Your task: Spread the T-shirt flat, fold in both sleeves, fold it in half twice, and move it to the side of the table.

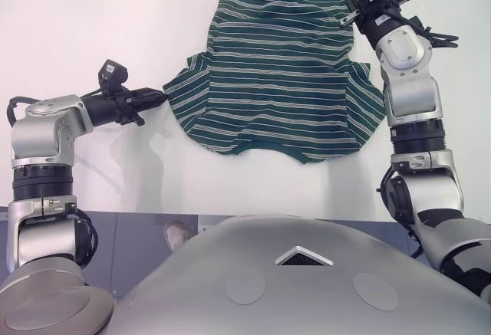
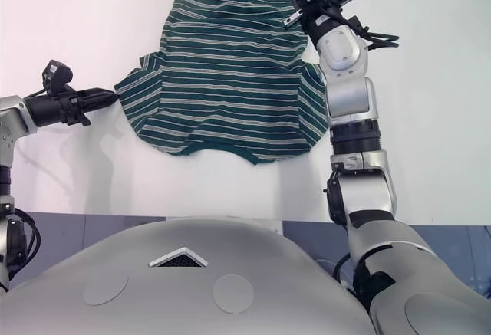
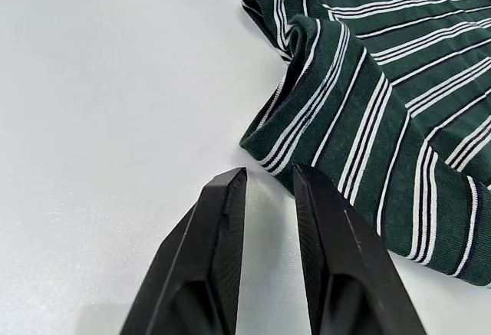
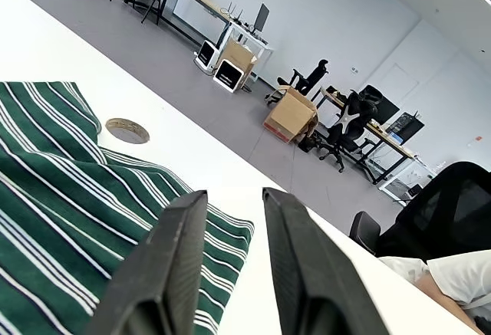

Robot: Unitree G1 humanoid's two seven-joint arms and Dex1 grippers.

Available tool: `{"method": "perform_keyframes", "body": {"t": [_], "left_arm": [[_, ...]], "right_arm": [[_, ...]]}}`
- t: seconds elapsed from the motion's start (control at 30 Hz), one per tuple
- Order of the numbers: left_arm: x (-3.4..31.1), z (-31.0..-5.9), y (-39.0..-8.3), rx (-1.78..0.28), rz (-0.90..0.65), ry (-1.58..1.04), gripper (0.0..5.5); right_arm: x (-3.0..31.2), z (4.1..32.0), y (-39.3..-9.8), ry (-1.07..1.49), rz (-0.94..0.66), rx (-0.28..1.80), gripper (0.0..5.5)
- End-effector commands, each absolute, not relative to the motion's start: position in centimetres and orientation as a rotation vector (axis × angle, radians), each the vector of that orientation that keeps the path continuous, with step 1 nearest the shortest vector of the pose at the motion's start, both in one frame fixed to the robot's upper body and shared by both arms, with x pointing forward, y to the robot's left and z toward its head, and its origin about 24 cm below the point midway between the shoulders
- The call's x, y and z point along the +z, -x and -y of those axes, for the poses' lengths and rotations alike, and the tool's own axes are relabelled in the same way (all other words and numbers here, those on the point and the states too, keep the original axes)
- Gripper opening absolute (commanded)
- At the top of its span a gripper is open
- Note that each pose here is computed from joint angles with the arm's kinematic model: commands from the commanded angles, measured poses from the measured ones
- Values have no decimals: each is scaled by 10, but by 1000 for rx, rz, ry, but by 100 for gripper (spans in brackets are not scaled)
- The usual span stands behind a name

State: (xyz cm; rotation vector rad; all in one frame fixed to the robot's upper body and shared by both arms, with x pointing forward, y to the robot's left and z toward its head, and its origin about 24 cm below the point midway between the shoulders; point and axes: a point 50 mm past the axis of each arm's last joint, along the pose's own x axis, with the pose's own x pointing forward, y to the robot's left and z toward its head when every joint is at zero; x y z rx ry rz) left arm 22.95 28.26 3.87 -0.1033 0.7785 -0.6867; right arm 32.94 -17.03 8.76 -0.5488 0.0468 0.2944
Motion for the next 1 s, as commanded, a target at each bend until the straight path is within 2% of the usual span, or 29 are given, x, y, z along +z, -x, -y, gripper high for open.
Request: {"method": "perform_keyframes", "body": {"t": [0.03,0.13,0.33,0.47,0.53,0.6,0.7,0.77,0.87,0.9,1.0], "left_arm": [[12,-279,-221,-640,-866,152,69],[11,-271,-226,-658,-833,186,4],[35,-266,-230,-740,-709,216,2],[60,-223,-240,-900,-592,265,2],[57,-189,-240,-987,-590,274,2],[52,-165,-238,-1046,-598,282,2],[36,-147,-228,-1056,-670,236,2],[26,-145,-223,-1034,-707,190,2],[23,-148,-219,-1006,-710,164,60],[25,-149,-217,-1008,-704,148,79],[44,-158,-216,-1017,-625,106,81]], "right_arm": [[85,171,-332,574,-67,298,135],[82,173,-332,585,-78,297,135],[80,178,-330,603,-92,291,135],[78,181,-328,609,-102,287,135],[77,181,-326,612,-108,283,135],[76,182,-324,611,-111,275,135],[75,182,-324,622,-128,296,135],[74,184,-319,561,-158,318,135],[72,201,-298,345,-254,327,195],[68,214,-282,262,-319,315,215],[66,248,-220,103,-510,341,271]]}}
